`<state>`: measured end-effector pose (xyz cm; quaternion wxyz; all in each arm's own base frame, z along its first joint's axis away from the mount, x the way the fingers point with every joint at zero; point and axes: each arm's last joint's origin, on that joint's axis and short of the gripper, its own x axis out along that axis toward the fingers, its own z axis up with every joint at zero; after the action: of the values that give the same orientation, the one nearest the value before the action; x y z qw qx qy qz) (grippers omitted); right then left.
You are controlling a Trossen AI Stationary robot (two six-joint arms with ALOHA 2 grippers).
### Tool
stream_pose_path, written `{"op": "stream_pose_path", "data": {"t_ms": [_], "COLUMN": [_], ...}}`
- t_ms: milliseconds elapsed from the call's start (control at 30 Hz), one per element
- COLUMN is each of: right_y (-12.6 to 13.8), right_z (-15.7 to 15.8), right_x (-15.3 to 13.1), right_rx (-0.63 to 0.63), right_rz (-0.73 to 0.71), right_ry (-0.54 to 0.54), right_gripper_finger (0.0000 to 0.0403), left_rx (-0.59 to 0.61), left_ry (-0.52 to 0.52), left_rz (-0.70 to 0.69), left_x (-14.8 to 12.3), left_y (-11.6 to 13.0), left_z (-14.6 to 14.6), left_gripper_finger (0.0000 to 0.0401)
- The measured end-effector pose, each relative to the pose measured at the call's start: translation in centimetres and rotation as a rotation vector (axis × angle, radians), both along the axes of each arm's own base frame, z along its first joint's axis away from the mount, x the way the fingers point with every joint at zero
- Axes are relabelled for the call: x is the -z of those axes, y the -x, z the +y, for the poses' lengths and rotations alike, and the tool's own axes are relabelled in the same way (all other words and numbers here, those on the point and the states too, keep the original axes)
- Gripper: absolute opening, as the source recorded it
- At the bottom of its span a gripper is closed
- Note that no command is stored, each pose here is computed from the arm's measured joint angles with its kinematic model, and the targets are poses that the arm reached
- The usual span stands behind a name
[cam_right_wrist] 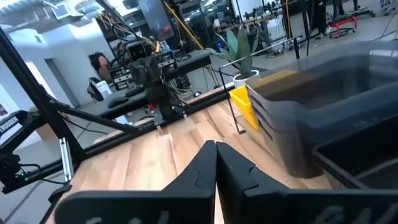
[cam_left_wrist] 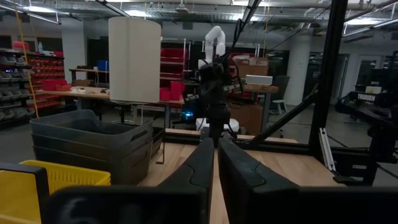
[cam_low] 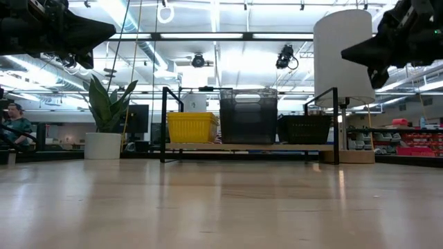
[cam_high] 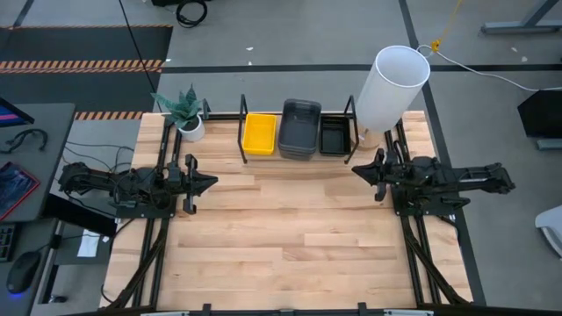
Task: Stack baskets on shelf by color
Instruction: Return to Home Position
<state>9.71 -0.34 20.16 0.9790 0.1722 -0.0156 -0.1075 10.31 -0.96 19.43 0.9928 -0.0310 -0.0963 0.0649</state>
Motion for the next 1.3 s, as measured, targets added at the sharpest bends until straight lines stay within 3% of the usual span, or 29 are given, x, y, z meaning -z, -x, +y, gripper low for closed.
{"op": "stream_pose_path", "data": {"t_ms": [633,1300], "right_y": [0.2,0.2], "right_z": [0.0,0.0], "right_x": [2.9,3.0], "right_rx": [0.009,0.005], "right_rz": [-0.023,-0.023], "right_ry": [-0.025,-0.016], "right_gripper_finger": [0.0008,0.0005], "left_rx": [0.0,0.0], "left_ry": [0.0,0.0], "left_rz": [0.0,0.0], "left_x": [0.0,0.0], "left_y": [0.0,0.0], "left_z": [0.0,0.0], "left_gripper_finger": [0.0028,0.0027]}}
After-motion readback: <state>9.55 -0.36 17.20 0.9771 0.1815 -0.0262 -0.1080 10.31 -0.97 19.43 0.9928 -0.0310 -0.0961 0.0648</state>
